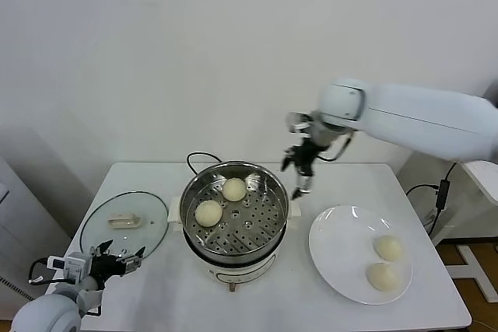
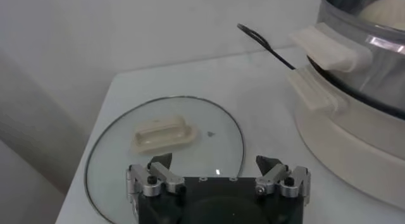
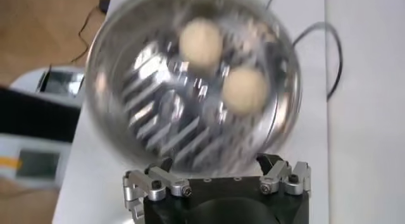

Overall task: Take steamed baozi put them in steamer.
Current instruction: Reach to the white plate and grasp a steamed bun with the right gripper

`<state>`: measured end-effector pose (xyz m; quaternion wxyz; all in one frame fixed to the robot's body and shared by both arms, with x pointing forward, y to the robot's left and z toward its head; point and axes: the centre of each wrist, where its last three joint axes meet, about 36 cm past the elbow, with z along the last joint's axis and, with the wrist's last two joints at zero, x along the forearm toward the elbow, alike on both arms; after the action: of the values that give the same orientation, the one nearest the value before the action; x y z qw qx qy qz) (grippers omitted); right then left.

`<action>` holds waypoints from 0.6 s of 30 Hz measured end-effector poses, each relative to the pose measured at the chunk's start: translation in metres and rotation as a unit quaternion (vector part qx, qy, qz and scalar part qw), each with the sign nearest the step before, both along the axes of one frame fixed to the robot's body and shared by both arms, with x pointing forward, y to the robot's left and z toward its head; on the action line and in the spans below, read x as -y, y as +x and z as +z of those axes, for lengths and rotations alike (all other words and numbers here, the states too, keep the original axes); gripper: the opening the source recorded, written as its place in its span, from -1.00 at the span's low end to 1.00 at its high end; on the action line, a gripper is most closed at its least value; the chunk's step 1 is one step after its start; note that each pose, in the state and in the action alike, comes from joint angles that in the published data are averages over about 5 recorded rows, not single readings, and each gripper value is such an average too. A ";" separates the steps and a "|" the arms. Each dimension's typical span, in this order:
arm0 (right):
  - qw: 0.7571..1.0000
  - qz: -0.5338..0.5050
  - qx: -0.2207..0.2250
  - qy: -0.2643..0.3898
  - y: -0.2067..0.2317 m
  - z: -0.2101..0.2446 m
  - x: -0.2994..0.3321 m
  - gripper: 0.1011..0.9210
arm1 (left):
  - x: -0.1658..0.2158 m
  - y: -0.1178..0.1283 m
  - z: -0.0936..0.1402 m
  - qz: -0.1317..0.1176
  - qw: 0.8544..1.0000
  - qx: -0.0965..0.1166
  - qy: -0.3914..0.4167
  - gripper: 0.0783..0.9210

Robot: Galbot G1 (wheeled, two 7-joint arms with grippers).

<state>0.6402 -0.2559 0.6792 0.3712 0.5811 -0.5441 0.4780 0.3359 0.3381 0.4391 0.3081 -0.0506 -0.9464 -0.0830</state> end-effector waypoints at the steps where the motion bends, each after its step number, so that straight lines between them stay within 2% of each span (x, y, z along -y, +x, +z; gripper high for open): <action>1: 1.000 -0.002 -0.001 -0.002 -0.003 -0.002 0.011 0.76 | 0.000 0.000 0.000 0.000 1.000 0.000 0.000 0.77; 9: 1.000 -0.018 -0.014 -0.020 -0.023 -0.033 0.079 0.76 | 0.000 -0.001 0.000 0.003 1.000 0.000 -0.002 0.77; 18: 0.999 -0.019 -0.031 -0.039 -0.046 -0.077 0.126 0.76 | -0.002 0.000 -0.001 0.006 1.000 0.000 -0.001 0.77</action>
<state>0.5943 -0.3818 0.6027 0.4194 0.5706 -0.5240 0.4732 0.3356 0.3399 0.4383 0.3084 -0.0455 -0.9468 -0.0798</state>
